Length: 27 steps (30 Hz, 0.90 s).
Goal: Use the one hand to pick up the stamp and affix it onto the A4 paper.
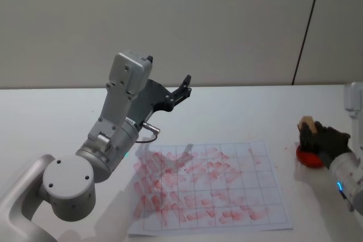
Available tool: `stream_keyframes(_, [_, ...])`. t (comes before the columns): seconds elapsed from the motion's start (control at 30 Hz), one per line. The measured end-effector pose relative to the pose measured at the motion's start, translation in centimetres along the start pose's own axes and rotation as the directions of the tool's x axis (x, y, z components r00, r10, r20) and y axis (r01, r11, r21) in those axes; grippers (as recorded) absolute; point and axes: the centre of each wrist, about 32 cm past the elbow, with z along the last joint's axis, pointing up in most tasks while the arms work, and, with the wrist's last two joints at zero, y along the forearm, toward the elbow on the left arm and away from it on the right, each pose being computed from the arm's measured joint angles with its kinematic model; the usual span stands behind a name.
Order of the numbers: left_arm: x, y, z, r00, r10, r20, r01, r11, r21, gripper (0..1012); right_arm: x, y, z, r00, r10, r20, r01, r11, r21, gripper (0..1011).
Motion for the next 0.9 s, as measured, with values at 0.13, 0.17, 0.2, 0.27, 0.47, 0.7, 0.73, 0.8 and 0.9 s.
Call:
stream_keyframes(0.13, [0.00,0.00,0.00,1.0000,0.000,0.000,0.000,1.0000,0.000,1001,-0.4,-0.2,0.6,0.999,0.041,-0.002,-0.041,0.999,0.014,226])
stream_keyframes(0.17, [0.00,0.00,0.00,1.0000,0.000,0.000,0.000,1.0000,0.000,1001,-0.7,-0.2,0.9,0.998,0.061,-0.001,-0.061,0.998,0.017,225])
stream_keyframes(0.2, [0.00,0.00,0.00,1.0000,0.000,0.000,0.000,1.0000,0.000,1001,-0.7,-0.2,0.9,0.998,0.061,-0.001,-0.061,0.998,0.017,225])
stream_keyframes(0.27, [0.00,0.00,0.00,1.0000,0.000,0.000,0.000,1.0000,0.000,1001,-1.1,-0.3,1.1,0.996,0.087,0.002,-0.087,0.996,0.016,226])
stream_keyframes(0.47, [0.00,0.00,0.00,1.0000,0.000,0.000,0.000,1.0000,0.000,1001,-2.3,-0.1,1.7,0.986,0.165,0.022,-0.165,0.986,-0.007,226])
stream_keyframes(0.7, [0.00,0.00,0.00,1.0000,0.000,0.000,0.000,1.0000,0.000,1001,-3.5,0.2,1.7,0.969,0.237,0.064,-0.234,0.971,-0.050,225])
stream_keyframes(0.73, [0.00,0.00,0.00,1.0000,0.000,0.000,0.000,1.0000,0.000,1001,-3.7,0.3,1.7,0.967,0.245,0.069,-0.241,0.969,-0.055,226])
stream_keyframes(0.8, [0.00,0.00,0.00,1.0000,0.000,0.000,0.000,1.0000,0.000,1001,-4.0,0.4,1.6,0.961,0.264,0.085,-0.259,0.963,-0.069,226])
stream_keyframes(0.9, [0.00,0.00,0.00,1.0000,0.000,0.000,0.000,1.0000,0.000,1001,-4.3,0.7,1.5,0.952,0.287,0.101,-0.279,0.956,-0.086,225])
